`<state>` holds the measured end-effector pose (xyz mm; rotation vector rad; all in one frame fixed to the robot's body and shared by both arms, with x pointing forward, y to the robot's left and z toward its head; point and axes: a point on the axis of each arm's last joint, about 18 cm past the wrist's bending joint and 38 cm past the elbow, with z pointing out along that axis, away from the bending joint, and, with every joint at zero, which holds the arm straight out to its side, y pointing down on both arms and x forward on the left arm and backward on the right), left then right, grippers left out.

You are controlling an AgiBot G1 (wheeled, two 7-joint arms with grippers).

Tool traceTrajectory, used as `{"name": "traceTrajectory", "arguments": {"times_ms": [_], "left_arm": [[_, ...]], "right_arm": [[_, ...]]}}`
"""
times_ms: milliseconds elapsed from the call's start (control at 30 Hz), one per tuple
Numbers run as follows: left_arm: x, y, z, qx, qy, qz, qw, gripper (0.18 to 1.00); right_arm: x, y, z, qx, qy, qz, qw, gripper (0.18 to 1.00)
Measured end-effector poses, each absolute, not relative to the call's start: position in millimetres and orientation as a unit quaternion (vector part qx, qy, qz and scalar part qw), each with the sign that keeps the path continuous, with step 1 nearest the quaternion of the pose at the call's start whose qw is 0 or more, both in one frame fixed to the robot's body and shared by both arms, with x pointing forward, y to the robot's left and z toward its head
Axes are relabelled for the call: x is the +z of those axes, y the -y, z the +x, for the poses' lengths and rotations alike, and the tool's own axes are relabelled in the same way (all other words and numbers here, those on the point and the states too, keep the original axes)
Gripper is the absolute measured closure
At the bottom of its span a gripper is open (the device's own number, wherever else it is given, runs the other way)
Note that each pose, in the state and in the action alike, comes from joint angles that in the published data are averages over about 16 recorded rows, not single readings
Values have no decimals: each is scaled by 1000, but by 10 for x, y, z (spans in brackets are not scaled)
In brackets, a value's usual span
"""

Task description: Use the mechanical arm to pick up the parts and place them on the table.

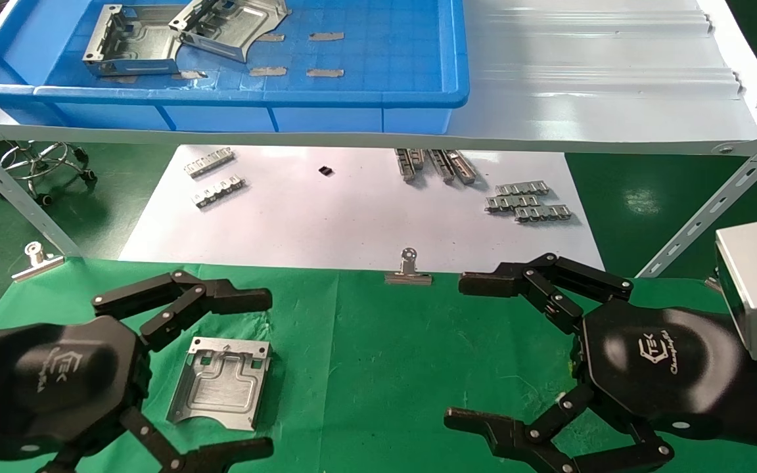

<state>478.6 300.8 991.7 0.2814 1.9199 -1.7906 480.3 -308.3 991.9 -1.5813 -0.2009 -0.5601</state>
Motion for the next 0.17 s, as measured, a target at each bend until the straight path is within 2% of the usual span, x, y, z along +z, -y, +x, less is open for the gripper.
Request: {"name": "traceTrajectory", "arguments": {"times_ms": [167], "left_arm": [[9925,-2988,4715,-658,-705,105,243,183]], "right_arm": [[9919,3083,4803,-248,89,-700,664,179]]}}
